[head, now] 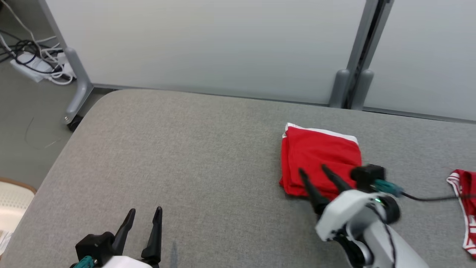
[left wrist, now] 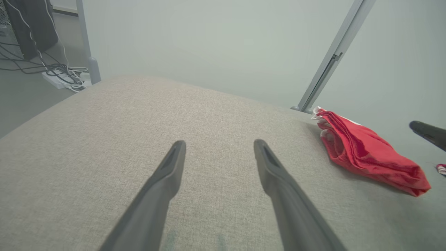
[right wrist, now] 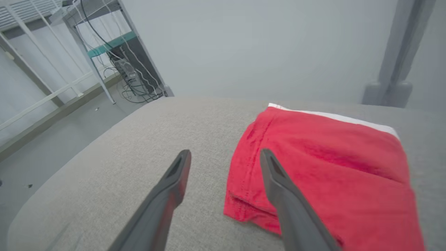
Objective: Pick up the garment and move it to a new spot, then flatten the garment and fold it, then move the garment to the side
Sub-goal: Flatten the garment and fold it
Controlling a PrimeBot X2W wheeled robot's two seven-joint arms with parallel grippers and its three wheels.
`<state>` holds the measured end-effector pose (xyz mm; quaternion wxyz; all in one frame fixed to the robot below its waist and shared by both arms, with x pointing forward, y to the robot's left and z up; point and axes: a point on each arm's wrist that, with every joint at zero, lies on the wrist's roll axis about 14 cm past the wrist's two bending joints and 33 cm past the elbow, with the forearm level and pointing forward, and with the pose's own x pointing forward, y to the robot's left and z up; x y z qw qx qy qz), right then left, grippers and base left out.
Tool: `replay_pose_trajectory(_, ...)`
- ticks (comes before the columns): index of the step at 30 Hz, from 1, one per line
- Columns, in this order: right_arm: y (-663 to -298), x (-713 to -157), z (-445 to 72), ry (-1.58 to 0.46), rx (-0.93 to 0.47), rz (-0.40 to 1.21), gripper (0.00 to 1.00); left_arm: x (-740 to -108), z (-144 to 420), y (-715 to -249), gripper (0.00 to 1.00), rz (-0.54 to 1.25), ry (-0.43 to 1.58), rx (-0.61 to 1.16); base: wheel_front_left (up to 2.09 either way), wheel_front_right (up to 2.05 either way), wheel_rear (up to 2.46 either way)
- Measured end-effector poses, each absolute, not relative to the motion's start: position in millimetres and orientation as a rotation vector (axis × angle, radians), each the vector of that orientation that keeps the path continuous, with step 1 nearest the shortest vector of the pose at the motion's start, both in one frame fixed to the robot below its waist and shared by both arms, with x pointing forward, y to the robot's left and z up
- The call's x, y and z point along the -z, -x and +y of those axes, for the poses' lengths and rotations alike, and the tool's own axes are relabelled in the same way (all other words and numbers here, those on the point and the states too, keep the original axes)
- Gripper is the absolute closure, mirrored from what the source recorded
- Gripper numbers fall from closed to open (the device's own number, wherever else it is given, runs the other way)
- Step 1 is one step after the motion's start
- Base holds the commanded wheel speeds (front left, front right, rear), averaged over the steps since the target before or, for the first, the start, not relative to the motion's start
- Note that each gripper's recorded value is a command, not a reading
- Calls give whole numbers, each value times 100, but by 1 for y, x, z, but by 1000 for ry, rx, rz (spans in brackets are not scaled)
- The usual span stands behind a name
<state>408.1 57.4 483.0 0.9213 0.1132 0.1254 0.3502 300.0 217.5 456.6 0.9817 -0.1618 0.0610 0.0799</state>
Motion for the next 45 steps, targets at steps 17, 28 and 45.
replay_pose_trajectory(17,-375,-491,-145,-192,-150,39,0,-493,219,-315,0,-16,203,-97,0,0,0)
replay_pose_trajectory(28,-352,-479,-172,-134,-81,126,0,-471,221,-308,0,48,99,-101,0,0,0)
replay_pose_trajectory(45,-349,-478,-169,-118,-94,162,0,-448,234,-294,0,115,152,-164,0,0,0)
